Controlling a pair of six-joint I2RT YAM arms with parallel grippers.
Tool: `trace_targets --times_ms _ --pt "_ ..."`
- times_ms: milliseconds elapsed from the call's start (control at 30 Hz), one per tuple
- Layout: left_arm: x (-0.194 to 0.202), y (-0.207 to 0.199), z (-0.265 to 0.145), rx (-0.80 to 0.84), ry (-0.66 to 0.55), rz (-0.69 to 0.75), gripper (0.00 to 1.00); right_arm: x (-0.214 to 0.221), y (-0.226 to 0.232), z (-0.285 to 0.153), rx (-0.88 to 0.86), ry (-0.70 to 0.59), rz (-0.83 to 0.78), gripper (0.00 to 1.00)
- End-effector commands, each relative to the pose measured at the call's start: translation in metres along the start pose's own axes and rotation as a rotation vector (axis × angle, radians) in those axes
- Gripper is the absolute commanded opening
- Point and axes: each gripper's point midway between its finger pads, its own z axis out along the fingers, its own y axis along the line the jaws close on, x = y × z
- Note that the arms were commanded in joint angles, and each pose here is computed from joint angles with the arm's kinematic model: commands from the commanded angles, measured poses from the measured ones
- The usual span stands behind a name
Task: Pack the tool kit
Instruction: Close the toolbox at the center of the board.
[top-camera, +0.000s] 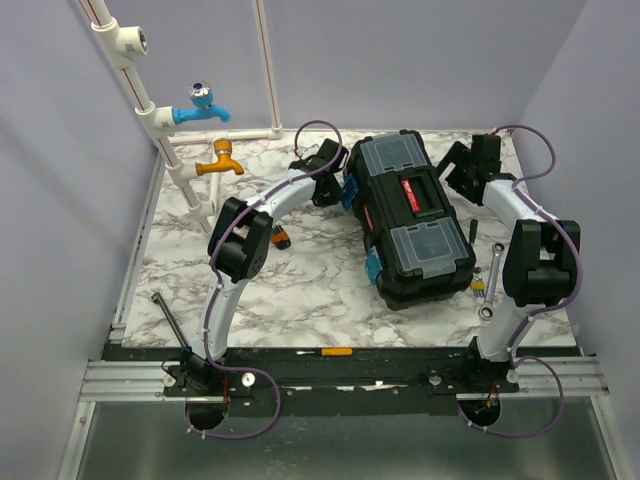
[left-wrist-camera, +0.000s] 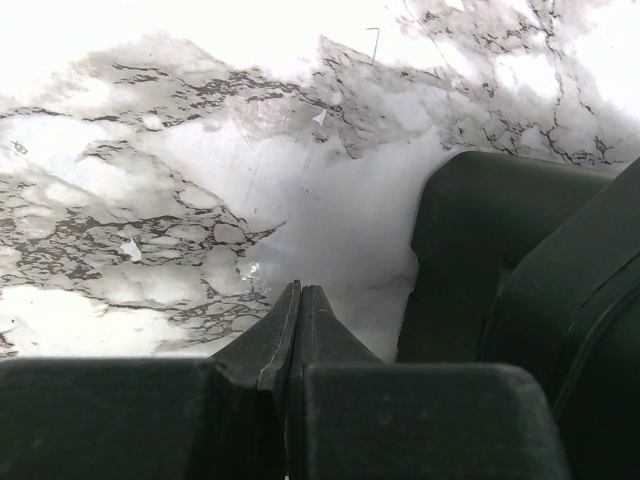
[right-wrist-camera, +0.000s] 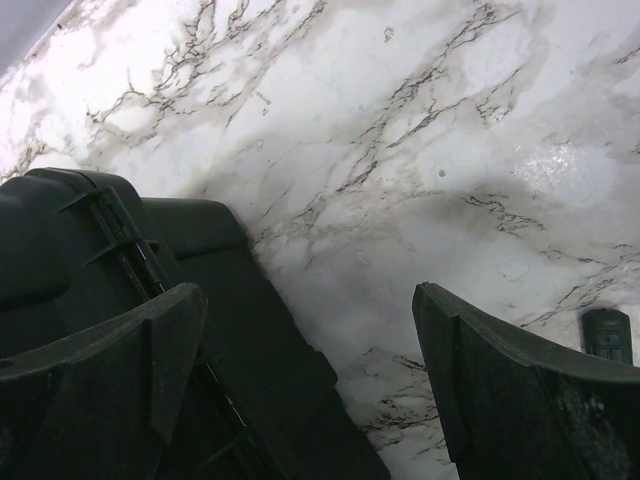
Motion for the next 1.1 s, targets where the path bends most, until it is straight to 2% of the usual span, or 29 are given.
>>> trace_targets --times_ms 0,400,800,933,1067 --pt "0.044 -0.149 -0.033 0.498 0.053 -0.012 0.0 0.125 0.094 -0.04 -0.326 0.386 -0.141 0.96" --pt "0.054 -0.166 -0.036 0.563 0.049 0.033 0.0 0.151 0.103 -0.043 -0.4 0.482 -0.138 0.96" --pt "0.064 -0.179 -0.038 0.658 0.061 0.034 0.0 0.165 0.127 -0.065 -0.541 0.558 -0.092 0.96" --pt "0.063 -0.183 -0.044 0.692 0.036 0.048 0.0 0.169 0.127 -0.065 -0.548 0.572 -0.084 0.96" --pt "0.06 -0.185 -0.051 0.717 0.011 0.057 0.0 0.158 0.13 -0.068 -0.536 0.533 -0.082 0.96"
